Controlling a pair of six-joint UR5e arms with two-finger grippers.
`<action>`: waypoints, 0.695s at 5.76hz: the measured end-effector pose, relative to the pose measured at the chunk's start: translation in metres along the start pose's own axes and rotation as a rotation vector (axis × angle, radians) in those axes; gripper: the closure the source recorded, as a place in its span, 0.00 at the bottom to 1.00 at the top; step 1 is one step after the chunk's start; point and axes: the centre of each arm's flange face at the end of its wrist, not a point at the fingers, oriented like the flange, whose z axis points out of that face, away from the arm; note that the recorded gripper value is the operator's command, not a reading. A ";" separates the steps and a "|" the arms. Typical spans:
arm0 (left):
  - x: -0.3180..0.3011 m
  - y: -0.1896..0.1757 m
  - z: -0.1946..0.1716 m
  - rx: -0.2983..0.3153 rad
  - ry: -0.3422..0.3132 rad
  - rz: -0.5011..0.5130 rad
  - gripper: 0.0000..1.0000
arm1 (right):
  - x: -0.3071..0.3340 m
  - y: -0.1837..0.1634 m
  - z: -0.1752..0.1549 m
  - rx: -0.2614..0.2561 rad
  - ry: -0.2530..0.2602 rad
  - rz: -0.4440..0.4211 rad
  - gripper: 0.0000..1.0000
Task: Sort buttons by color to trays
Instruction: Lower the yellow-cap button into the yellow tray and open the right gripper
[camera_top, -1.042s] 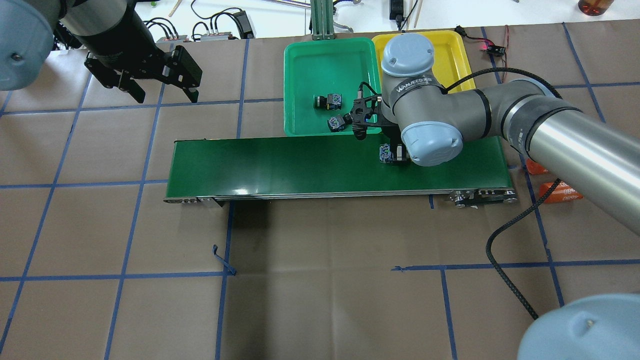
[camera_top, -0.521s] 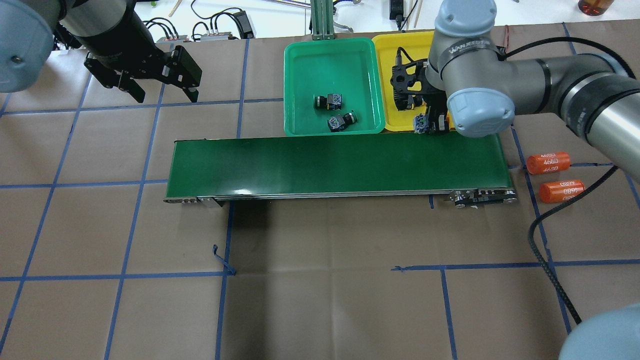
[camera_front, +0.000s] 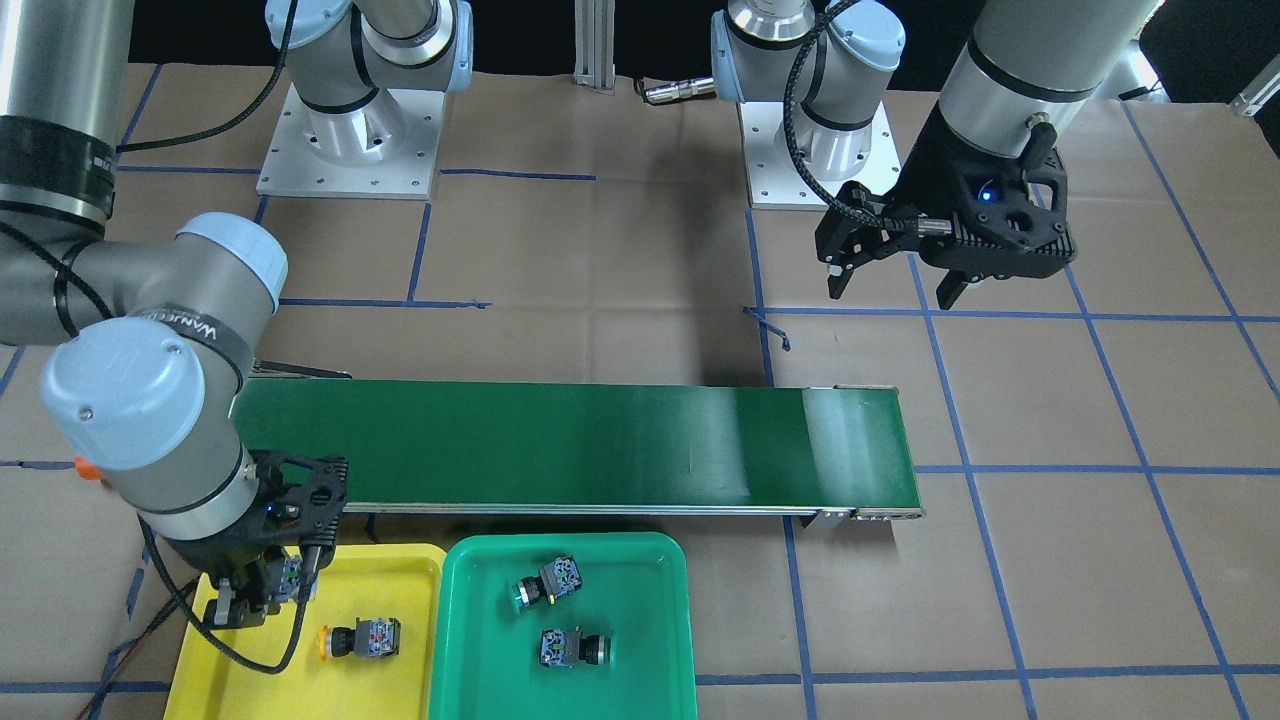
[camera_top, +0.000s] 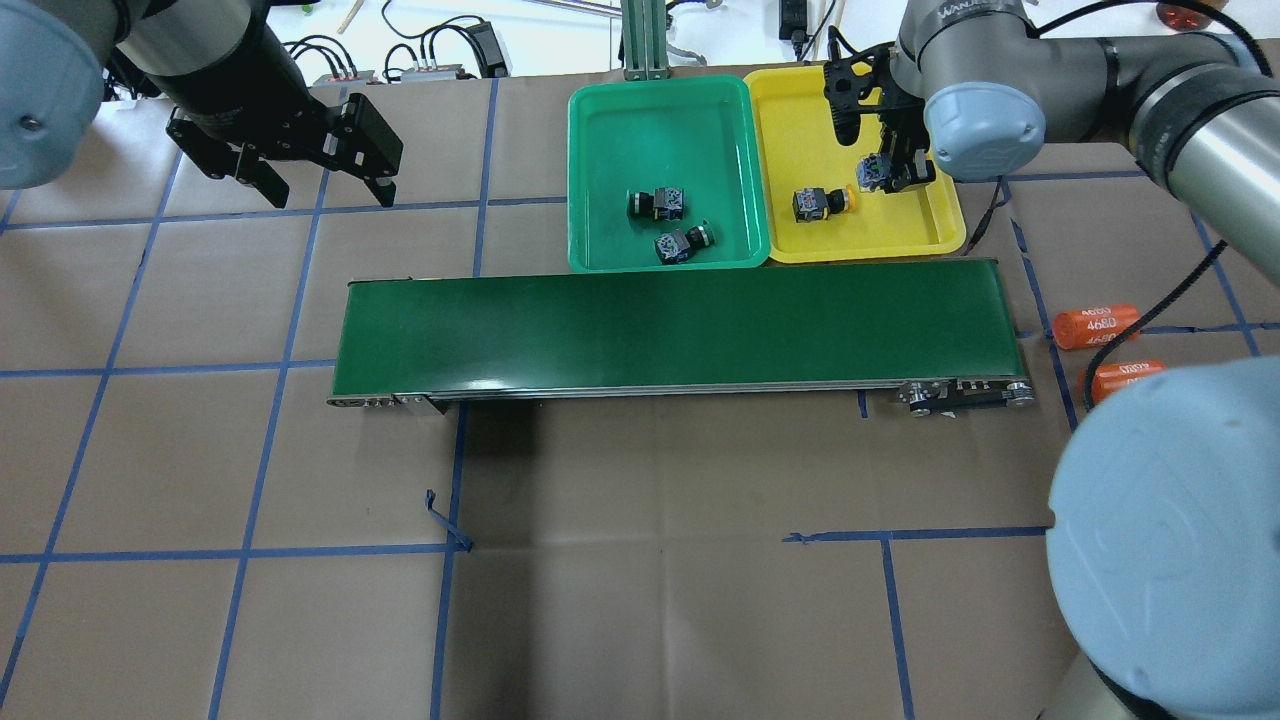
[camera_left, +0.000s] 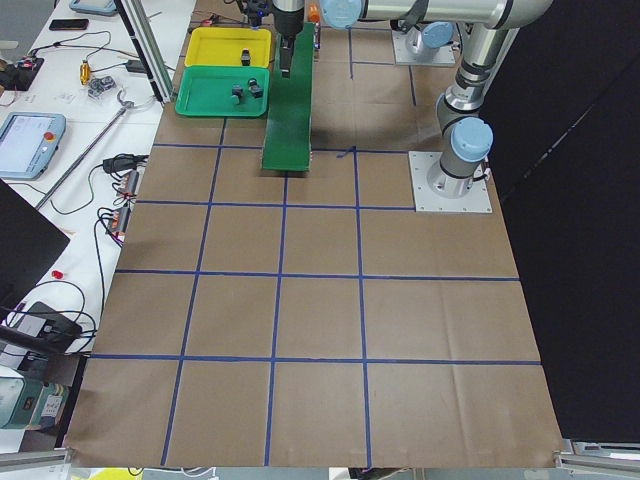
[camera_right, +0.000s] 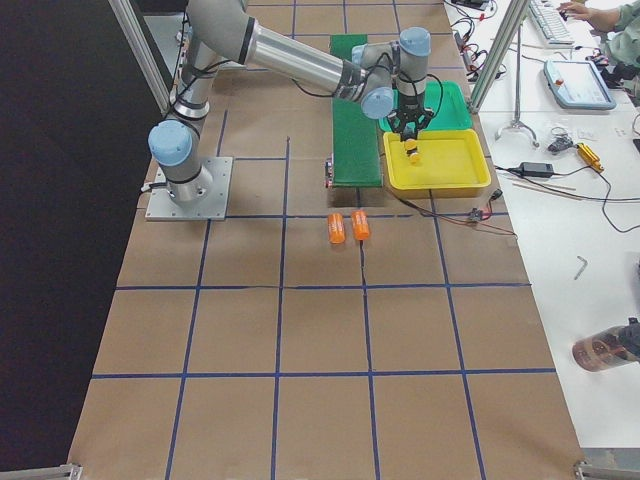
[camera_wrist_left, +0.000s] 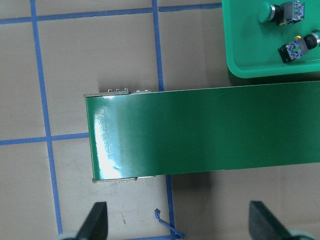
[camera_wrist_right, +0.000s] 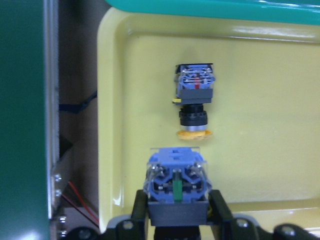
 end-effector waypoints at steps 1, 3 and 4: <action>0.000 0.000 0.000 0.000 0.000 0.000 0.02 | 0.015 0.001 0.027 0.022 -0.020 -0.009 0.59; 0.000 0.000 0.000 0.001 0.000 0.000 0.02 | -0.004 0.003 0.069 0.053 -0.115 -0.002 0.00; 0.000 0.000 0.000 0.001 0.000 0.001 0.02 | -0.011 0.014 0.074 0.058 -0.144 0.014 0.00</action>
